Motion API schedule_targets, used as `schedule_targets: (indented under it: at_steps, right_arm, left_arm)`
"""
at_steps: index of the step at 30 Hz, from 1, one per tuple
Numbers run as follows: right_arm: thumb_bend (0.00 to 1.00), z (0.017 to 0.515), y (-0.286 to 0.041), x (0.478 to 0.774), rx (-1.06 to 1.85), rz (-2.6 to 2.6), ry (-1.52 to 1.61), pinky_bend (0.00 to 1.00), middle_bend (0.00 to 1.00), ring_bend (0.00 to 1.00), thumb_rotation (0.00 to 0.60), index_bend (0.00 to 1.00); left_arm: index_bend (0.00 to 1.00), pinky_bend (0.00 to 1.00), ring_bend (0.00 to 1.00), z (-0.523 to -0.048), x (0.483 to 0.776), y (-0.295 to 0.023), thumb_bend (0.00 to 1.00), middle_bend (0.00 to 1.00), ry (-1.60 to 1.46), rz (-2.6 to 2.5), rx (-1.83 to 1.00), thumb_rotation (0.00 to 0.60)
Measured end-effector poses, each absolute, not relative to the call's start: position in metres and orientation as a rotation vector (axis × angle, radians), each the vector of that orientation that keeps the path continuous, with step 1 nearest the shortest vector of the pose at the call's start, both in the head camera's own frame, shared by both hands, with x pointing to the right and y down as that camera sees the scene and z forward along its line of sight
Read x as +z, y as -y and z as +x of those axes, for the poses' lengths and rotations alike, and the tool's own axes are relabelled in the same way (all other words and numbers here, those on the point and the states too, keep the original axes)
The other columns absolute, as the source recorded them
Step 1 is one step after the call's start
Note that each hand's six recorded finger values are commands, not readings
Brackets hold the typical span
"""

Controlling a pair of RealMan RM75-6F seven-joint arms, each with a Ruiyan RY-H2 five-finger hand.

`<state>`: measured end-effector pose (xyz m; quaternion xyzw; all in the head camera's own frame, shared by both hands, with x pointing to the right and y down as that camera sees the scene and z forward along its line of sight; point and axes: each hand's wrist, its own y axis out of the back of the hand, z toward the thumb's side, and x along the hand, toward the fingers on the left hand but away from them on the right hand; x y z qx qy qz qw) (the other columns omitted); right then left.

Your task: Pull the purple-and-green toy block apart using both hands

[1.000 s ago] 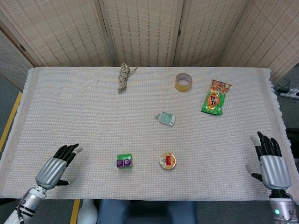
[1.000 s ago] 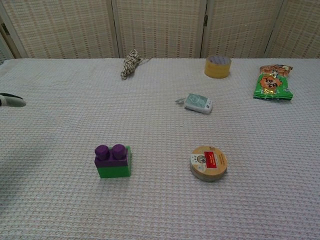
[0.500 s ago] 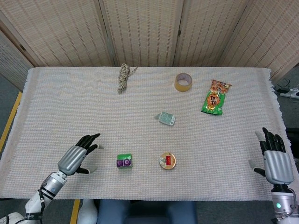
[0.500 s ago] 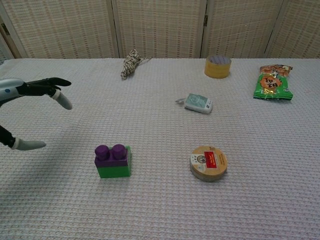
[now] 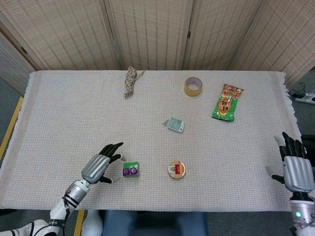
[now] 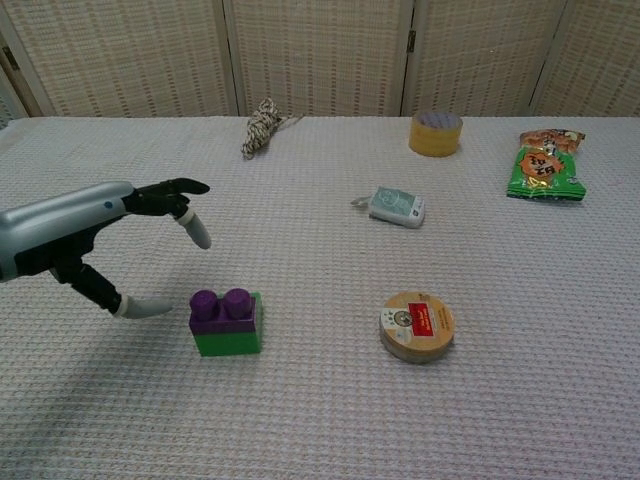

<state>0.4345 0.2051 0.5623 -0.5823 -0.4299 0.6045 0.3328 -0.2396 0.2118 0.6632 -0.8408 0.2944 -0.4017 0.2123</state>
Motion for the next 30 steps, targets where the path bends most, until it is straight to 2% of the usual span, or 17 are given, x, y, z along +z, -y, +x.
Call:
schedule_targets:
  at_steps: [8, 21, 30]
  right_arm:
    - [0.29, 0.44, -0.204, 0.556, 1.571, -1.525, 1.158, 0.0, 0.0, 0.0, 0.6, 0.0]
    - [0.29, 0.464, -0.204, 0.517, 1.471, -1.505, 1.336, 0.0, 0.0, 0.0, 0.6, 0.0]
    - [0.29, 0.465, -0.202, 0.52, 1.482, -1.517, 1.326, 0.0, 0.0, 0.0, 0.6, 0.0]
  left_arm:
    - [0.4, 0.06, 0.0, -0.228, 0.674, -0.212, 0.27, 0.04, -0.87, -2.356, -1.115, 0.6]
    - [0.4, 0.06, 0.0, -0.222, 0.694, -0.223, 0.27, 0.04, -0.899, -2.342, -1.129, 0.6]
    - [0.44, 0.05, 0.0, -0.217, 0.707, -0.227, 0.27, 0.04, -0.89, -2.35, -1.143, 0.6]
